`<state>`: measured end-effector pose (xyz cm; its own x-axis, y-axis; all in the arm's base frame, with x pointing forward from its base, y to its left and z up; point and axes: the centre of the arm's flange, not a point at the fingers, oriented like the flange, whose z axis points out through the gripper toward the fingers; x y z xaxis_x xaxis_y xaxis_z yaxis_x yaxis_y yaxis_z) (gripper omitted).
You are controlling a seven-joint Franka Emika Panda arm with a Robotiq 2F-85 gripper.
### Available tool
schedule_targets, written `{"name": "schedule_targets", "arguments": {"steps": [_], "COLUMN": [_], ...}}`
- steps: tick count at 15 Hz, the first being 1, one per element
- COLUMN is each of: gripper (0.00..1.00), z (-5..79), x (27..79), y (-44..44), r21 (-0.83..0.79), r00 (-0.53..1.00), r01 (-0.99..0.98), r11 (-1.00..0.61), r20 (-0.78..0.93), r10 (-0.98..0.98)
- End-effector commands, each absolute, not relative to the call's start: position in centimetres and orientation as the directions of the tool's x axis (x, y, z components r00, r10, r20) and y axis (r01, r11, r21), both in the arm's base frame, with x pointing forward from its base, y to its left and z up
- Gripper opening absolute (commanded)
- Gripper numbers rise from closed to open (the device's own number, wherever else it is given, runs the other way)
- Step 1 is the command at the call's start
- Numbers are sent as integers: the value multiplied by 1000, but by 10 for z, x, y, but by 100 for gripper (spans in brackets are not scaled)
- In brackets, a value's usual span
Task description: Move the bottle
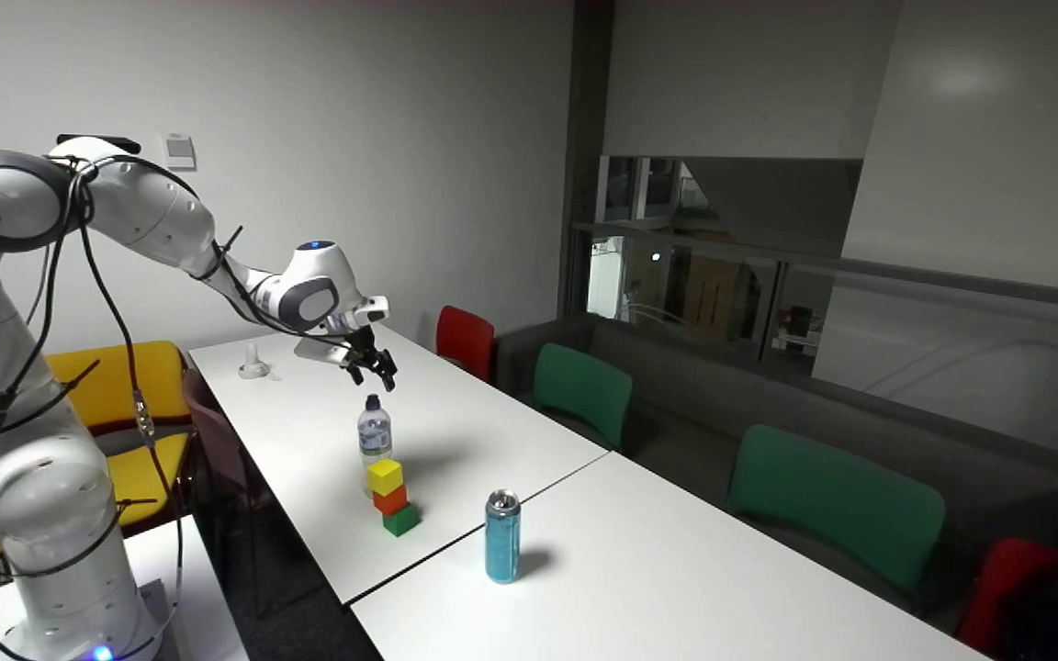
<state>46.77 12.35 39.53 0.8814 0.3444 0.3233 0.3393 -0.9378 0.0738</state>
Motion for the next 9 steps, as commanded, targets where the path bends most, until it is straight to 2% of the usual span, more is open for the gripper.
{"name": "schedule_targets", "arguments": {"steps": [1, 7, 9], "gripper": [100, 100, 100], "z": [441, 475, 473], "x": [433, 403, 394], "y": [110, 95, 94], "r21": [105, 8, -20], "r00": [866, 871, 897], "r01": [236, -77, -72], "r11": [-966, -997, -997], "r20": [428, 487, 437], "r10": [258, -64, -74]}}
